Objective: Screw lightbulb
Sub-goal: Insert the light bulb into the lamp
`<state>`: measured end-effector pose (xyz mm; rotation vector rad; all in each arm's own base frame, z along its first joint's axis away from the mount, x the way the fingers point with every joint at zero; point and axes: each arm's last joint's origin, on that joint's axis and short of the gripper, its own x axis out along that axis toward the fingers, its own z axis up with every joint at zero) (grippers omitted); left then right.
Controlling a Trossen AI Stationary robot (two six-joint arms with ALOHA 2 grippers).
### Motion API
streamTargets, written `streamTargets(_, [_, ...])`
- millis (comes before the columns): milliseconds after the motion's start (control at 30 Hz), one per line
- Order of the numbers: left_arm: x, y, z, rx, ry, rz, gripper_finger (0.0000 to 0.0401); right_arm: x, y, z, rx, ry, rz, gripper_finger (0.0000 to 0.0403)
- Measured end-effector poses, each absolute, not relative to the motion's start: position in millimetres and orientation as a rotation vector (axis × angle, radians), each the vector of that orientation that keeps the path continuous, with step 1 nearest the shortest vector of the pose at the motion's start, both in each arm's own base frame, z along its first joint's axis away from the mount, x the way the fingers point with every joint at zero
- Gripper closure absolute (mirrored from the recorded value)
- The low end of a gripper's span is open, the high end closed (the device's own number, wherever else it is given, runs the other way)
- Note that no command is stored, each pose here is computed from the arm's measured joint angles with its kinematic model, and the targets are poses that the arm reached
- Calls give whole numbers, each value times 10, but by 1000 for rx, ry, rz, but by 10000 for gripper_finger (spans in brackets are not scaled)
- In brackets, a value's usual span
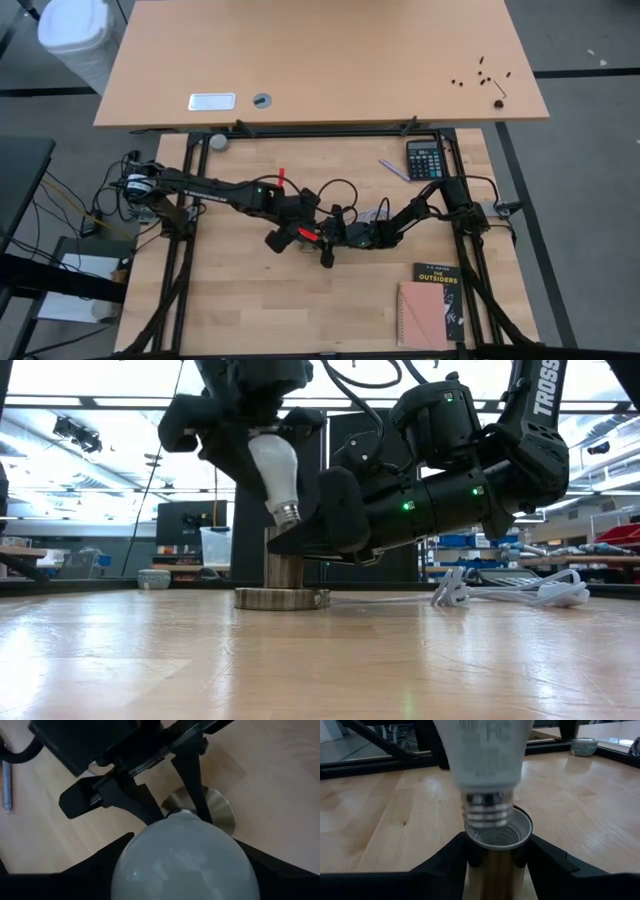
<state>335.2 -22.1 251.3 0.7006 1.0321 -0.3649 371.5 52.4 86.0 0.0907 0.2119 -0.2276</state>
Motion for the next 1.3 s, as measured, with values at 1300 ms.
streamTargets(1300, [3798,-276,2541,474,1347,-296,129,3716,527,861,88,213,-216,224])
